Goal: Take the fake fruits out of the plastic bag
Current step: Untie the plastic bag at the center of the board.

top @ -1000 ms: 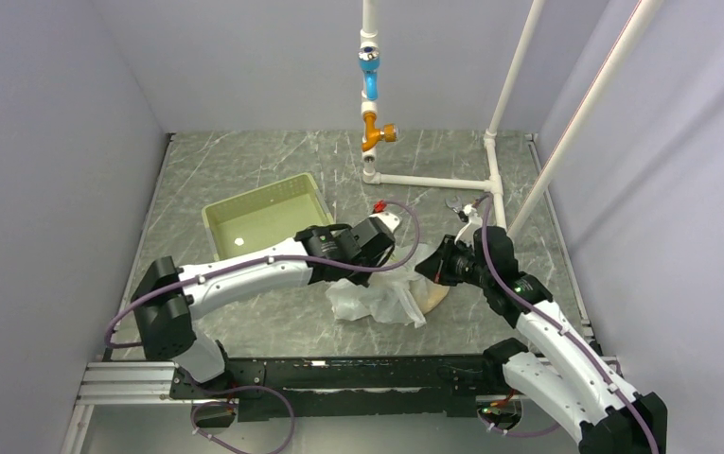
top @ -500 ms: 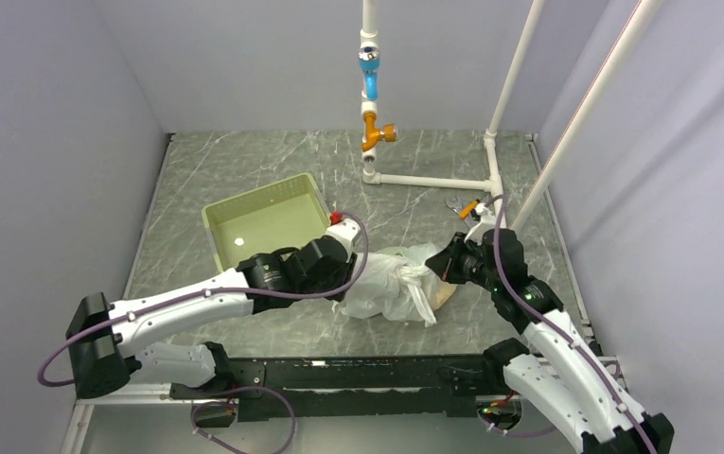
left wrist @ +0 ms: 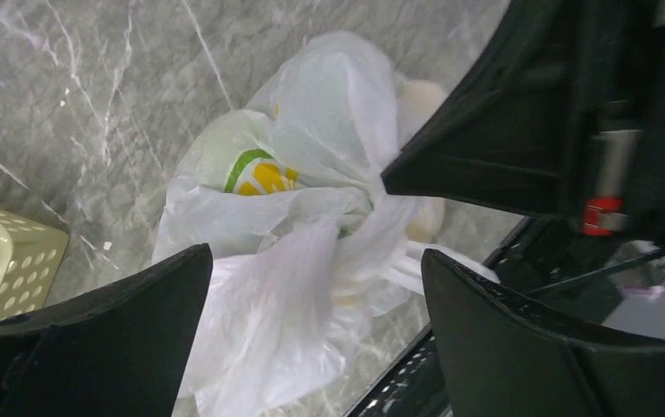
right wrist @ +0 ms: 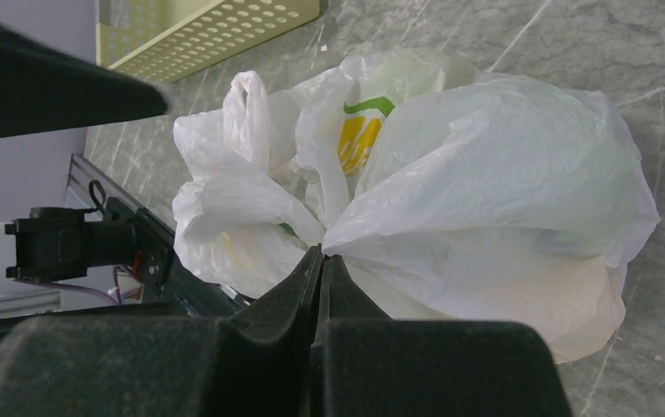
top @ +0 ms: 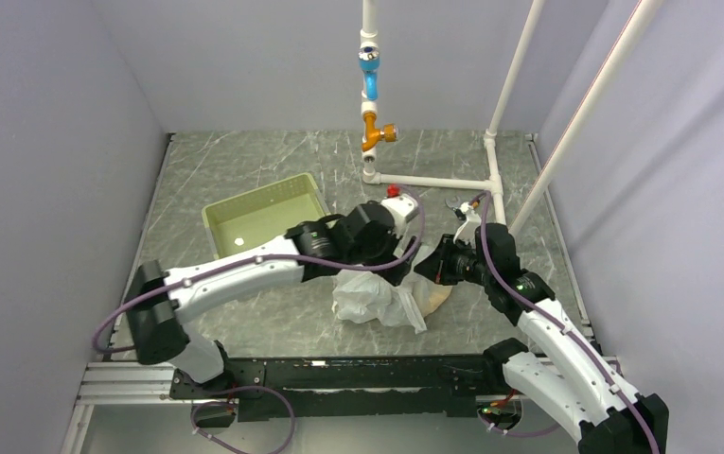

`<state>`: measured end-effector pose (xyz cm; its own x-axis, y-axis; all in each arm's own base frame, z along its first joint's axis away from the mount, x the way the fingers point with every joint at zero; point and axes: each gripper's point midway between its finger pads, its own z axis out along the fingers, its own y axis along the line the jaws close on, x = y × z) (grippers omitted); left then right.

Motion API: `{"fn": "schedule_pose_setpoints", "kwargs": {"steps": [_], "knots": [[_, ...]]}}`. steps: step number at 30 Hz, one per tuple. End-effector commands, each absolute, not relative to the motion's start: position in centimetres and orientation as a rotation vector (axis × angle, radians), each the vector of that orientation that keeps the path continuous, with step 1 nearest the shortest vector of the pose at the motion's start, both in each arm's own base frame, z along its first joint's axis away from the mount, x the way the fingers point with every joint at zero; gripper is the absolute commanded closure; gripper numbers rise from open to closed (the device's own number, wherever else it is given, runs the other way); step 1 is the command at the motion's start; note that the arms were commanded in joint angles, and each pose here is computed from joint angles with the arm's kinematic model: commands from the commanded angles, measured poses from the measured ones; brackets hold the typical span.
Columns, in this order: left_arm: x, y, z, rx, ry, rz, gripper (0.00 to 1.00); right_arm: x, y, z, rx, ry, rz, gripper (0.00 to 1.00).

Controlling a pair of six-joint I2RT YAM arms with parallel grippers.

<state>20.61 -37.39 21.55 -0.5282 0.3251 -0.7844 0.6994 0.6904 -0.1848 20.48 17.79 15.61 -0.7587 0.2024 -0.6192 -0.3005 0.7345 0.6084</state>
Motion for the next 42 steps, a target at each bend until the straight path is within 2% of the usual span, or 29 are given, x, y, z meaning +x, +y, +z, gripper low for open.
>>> {"fn": "schedule_pose_setpoints", "kwargs": {"steps": [1, 6, 13, 17, 22, 26, 28, 30, 32, 37, 42], "knots": [[20.6, -37.5, 19.0, 0.907, 2.207, -0.483, 0.03, 20.8, 18.4, 18.4, -0.125, 2.141, 0.989, 1.00], [20.0, -37.8, 17.8, 0.882, 2.223, -0.509, 0.12, 20.6, 18.1, 18.2, -0.123, 2.146, 0.976, 1.00], [19.2, -37.4, 17.3, 0.796, 2.228, -0.591, 0.38, 20.5, 18.2, 17.9, -0.130, 2.161, 0.978, 1.00], [18.5, -37.1, 17.8, 0.794, 2.214, -0.635, 0.32, 20.6, 18.2, 17.8, -0.131, 2.165, 0.971, 1.00], [18.2, -36.0, 17.4, 0.772, 2.222, -0.624, 0.36, 20.9, 18.2, 17.9, -0.124, 2.163, 0.970, 1.00], [18.5, -34.6, 16.5, 0.732, 2.240, -0.563, 0.58, 21.0, 18.1, 18.0, -0.110, 2.159, 0.964, 1.00], [18.7, -33.9, 16.3, 0.710, 2.242, -0.536, 0.67, 21.0, 18.2, 18.0, -0.112, 2.157, 0.967, 1.00], [18.8, -33.3, 16.2, 0.690, 2.245, -0.514, 0.81, 21.0, 18.2, 18.1, -0.110, 2.156, 0.971, 1.00], [19.1, -32.5, 16.1, 0.645, 2.250, -0.481, 1.00, 21.1, 18.1, 18.0, -0.100, 2.160, 0.962, 1.00], [18.9, -30.0, 16.5, 0.495, 2.238, -0.483, 1.00, 22.1, 15.5, 17.9, 0.076, 2.149, 0.803, 1.00], [17.5, -29.4, 15.9, 0.437, 2.205, -0.626, 1.00, 22.6, 13.2, 18.5, 0.211, 2.089, 0.706, 1.00]]}}
